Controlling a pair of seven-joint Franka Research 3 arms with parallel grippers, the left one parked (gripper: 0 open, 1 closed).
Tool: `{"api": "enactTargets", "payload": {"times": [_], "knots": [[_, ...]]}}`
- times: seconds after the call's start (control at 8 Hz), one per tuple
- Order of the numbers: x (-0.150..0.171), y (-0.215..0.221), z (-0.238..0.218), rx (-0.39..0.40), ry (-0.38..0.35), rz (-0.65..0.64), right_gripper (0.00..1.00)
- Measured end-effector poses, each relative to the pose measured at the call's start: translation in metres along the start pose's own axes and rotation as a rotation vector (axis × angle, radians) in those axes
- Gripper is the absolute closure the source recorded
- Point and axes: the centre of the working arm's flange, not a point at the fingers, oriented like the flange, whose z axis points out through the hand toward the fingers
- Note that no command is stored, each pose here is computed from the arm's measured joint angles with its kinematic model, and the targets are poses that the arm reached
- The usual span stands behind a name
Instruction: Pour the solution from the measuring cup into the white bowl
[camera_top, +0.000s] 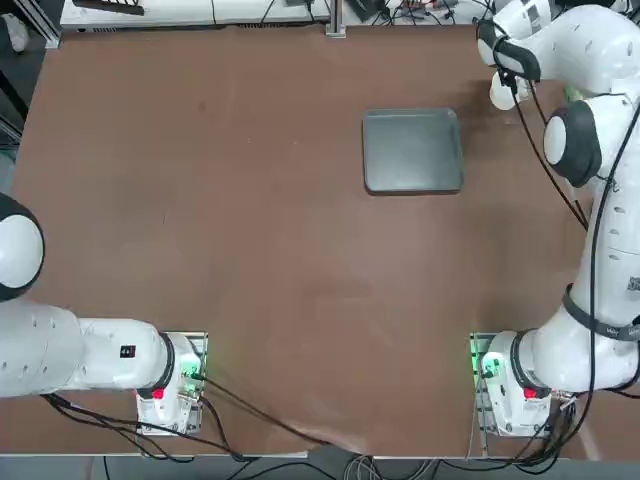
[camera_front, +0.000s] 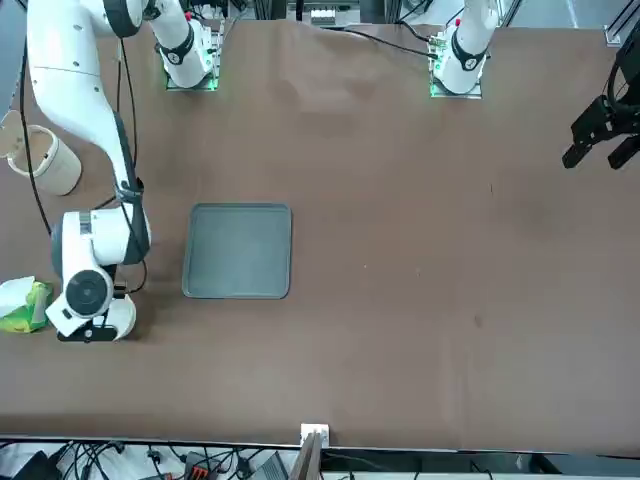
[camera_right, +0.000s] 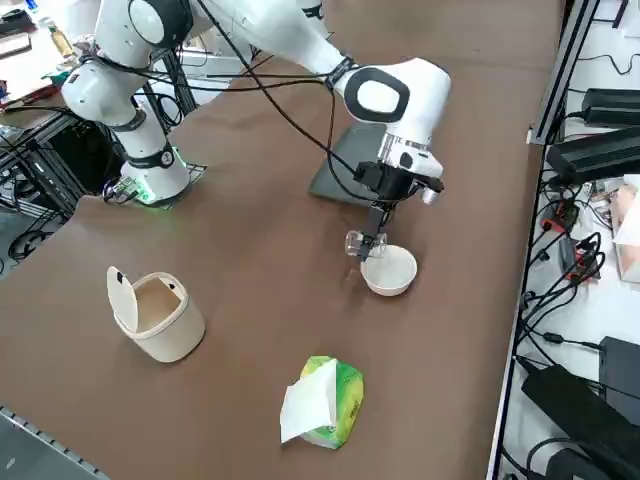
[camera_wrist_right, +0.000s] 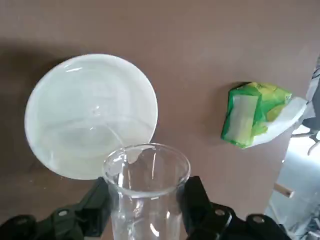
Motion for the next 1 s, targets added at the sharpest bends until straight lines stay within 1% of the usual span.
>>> {"api": "enactTargets", "payload": {"times": [0.38, 1.0], "knots": [[0.0033, -0.0003, -0.0004, -0.038, -0.013, -0.149, 0.26], [0.0044, -0.0025, 0.006, -0.155, -0.045, -0.339, 0.26]]}}
